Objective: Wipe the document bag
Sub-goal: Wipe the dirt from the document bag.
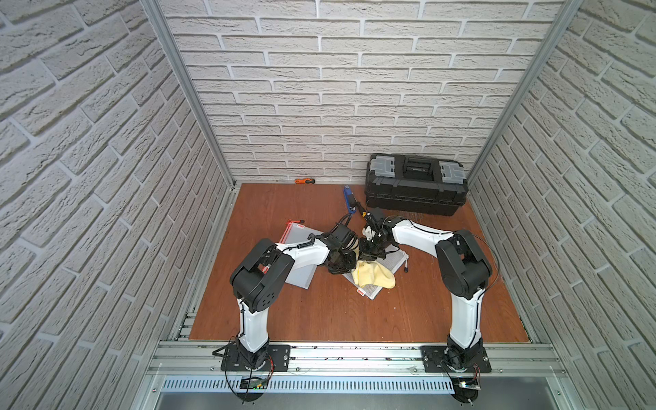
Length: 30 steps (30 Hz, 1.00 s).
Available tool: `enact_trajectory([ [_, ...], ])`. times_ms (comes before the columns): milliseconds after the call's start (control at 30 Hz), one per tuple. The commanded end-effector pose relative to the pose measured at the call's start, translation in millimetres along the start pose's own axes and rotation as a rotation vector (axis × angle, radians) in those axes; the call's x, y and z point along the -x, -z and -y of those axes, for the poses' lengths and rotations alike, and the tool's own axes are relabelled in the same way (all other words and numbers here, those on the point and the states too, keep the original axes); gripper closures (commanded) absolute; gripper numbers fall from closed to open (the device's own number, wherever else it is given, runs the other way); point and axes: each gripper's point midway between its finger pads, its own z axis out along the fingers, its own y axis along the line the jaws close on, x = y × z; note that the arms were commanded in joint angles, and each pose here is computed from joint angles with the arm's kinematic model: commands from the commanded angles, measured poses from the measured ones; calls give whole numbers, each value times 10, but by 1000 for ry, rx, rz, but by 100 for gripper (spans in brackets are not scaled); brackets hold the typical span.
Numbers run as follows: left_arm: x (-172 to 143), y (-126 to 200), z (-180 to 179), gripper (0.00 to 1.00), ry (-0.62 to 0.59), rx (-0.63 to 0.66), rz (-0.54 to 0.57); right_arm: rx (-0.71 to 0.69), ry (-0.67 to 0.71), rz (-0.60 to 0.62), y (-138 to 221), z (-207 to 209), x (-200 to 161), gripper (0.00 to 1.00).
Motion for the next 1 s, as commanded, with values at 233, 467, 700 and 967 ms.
enact_trajectory([
  [233,-141,-45,-222,100,12,79,-28,-113,-165,65,331,1028,454,97],
  [467,-145,-41,-245,100,16,85,-29,-239,-218,99,794,1668,500,97],
  [700,-162,-58,-261,100,12,88,-35,-209,-279,185,1151,1790,436,97],
  [967,-227,-29,-364,100,13,114,-46,-140,-293,320,1603,1467,185,97],
])
